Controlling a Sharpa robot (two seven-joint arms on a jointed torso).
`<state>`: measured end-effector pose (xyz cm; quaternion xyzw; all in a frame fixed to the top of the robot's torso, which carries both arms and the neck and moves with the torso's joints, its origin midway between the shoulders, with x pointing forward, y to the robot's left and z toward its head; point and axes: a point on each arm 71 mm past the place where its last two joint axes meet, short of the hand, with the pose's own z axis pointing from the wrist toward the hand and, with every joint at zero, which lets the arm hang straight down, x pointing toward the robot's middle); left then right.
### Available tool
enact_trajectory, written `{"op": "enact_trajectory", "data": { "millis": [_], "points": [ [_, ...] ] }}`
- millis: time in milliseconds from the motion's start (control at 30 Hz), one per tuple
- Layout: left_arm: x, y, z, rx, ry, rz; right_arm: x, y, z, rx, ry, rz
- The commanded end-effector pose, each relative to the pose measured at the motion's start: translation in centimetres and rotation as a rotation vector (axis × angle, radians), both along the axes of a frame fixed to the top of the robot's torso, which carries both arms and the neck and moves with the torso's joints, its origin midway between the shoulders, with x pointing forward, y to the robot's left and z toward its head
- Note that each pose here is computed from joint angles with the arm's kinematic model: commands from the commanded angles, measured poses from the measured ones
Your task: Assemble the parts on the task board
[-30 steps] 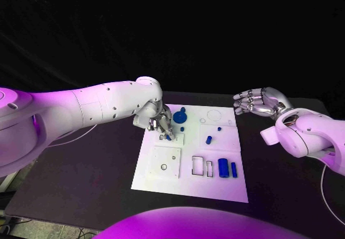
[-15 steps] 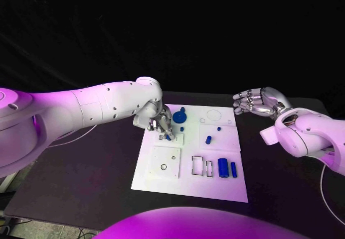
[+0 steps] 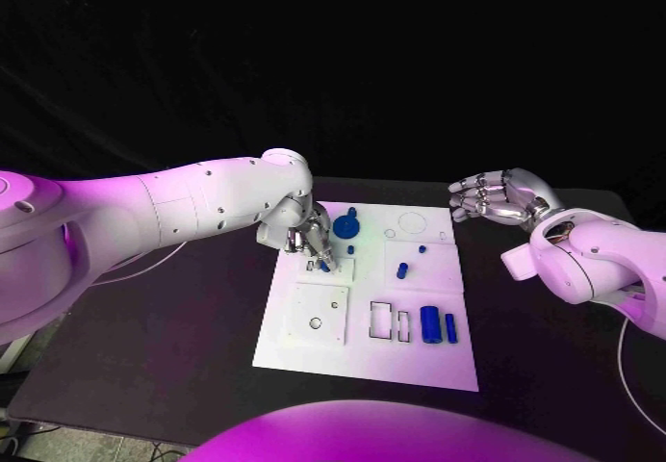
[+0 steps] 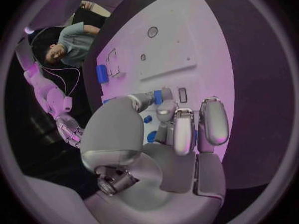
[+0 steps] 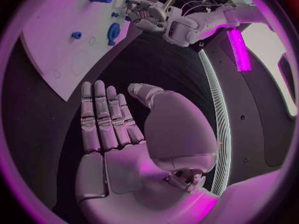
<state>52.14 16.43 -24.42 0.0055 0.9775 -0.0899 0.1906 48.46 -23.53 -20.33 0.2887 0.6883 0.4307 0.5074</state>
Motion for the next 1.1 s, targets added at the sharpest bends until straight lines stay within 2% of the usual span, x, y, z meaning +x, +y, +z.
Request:
{"op": "enact_trajectory", "data": {
  "millis": [33, 1100],
  "points": [
    [-0.27, -0.32, -0.61, 0.004, -0.002, -0.003, -0.07, 0.14, 0.00, -0.004, -0.003, 0.015],
    [-0.15, -0.11, -0.60, 0.004, -0.006, 0.004, -0.09, 0.07, 0.01, -0.004, -0.003, 0.015]
  ]
}}
